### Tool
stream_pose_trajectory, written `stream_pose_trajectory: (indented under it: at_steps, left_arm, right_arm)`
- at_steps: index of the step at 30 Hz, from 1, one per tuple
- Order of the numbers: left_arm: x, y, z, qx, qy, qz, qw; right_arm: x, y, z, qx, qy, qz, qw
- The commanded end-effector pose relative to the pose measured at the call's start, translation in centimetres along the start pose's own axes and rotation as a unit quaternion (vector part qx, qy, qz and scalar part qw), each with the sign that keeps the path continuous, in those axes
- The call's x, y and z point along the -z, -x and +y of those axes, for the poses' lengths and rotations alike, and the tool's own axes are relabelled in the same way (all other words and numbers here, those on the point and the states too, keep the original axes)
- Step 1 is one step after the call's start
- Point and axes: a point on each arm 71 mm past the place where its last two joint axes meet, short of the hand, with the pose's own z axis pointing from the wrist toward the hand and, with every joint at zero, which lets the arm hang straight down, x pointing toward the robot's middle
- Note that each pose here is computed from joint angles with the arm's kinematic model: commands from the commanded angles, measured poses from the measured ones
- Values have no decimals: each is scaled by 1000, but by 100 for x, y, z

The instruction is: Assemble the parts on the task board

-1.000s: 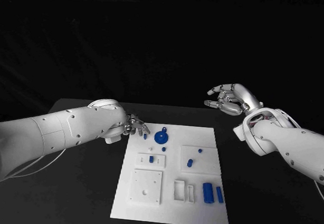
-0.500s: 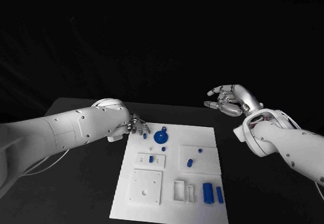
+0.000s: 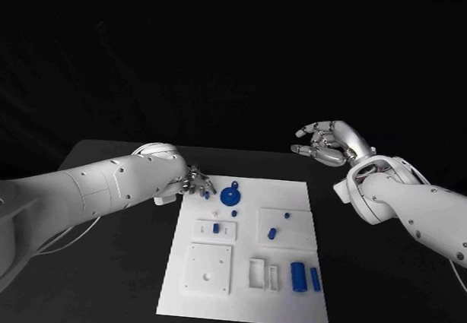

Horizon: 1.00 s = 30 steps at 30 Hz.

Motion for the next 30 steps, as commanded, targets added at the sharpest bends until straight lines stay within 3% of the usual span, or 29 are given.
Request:
stream_pose_trajectory:
  at_steps: [1,12,21,30]
  left_arm:
    - [-10,-21,-17,-1,-10,11,1000]
    - [-38,1,51,9,-5,16,1000]
    - [-64,-59,48,16,-10,30,999]
    - [-75,-60,86,28,-10,29,999]
  right_arm:
    - [-3,-15,16,-1,6,6,1000]
    - [-6,-23,24,-2,7,7,1000]
    - [-9,-29,31,-2,8,7,1000]
    - [-10,-31,32,-2,8,7,1000]
